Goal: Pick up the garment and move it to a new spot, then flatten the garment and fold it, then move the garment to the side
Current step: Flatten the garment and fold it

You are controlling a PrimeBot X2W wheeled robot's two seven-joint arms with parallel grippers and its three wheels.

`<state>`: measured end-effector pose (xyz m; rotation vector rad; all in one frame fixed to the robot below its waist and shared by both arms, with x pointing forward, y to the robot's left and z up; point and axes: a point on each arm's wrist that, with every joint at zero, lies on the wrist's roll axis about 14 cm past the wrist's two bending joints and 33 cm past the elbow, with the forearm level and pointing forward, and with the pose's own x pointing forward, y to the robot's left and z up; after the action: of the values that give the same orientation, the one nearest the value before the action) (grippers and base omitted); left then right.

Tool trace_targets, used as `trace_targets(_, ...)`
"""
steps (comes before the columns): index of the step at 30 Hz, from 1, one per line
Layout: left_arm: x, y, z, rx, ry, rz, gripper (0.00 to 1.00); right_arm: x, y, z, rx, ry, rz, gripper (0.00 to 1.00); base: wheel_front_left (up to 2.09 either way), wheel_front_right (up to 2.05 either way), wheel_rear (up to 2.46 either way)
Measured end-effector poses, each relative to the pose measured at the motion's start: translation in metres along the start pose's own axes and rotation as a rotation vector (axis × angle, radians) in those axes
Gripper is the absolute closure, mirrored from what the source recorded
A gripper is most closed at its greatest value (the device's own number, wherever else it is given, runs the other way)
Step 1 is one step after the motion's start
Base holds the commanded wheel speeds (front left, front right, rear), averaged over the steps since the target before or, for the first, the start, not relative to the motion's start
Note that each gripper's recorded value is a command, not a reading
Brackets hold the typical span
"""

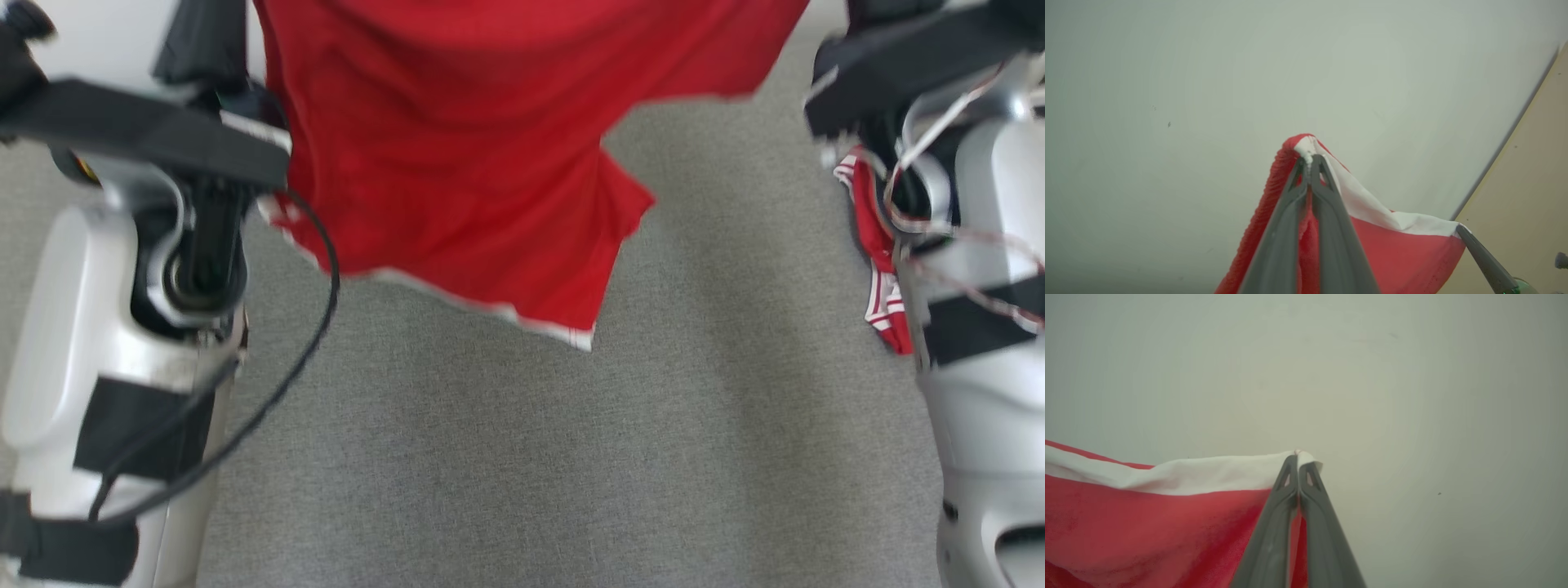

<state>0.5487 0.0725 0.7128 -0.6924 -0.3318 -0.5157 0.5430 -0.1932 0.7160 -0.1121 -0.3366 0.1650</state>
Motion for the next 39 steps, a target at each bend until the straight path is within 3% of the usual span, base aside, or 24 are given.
trace_targets(7,0.027,0.013,0.020,0.119,-0.176,0.018,1.00,0.030,-0.015,0.026,-0.083,-0.180,-0.059,1.00,0.00,0.00,0.00)
trace_targets(12,0.033,0.021,0.013,0.154,-0.193,0.044,1.00,0.036,-0.015,0.018,-0.152,-0.190,-0.064,1.00,0.00,0.00,0.00)
trace_targets(17,0.025,0.039,-0.021,0.144,-0.125,0.074,1.00,0.035,-0.010,-0.026,-0.193,-0.081,-0.037,1.00,0.00,0.00,0.00)
trace_targets(18,0.016,0.051,-0.041,0.131,-0.081,0.099,1.00,0.031,-0.006,-0.054,-0.199,-0.013,-0.015,1.00,0.00,0.00,0.00)
trace_targets(19,0.016,0.051,-0.041,0.131,-0.081,0.099,1.00,0.031,-0.006,-0.054,-0.199,-0.013,-0.015,1.00,0.00,0.00,0.00)
trace_targets(21,0.003,0.062,-0.063,0.113,-0.032,0.128,1.00,0.021,-0.001,-0.090,-0.188,0.077,0.016,1.00,0.00,0.00,0.00)
trace_targets(26,-0.017,0.065,-0.076,0.087,-0.005,0.151,1.00,0.003,0.013,-0.123,-0.144,0.189,0.068,1.00,0.00,0.00,0.00)
trace_targets(32,-0.056,0.047,-0.098,0.029,0.071,0.135,1.00,-0.039,0.018,-0.144,-0.088,0.346,0.123,1.00,0.00,0.00,0.00)
trace_targets(39,-0.115,0.038,-0.119,-0.027,0.252,0.142,1.00,-0.095,-0.003,-0.134,-0.041,0.446,0.112,1.00,0.00,0.00,0.00)
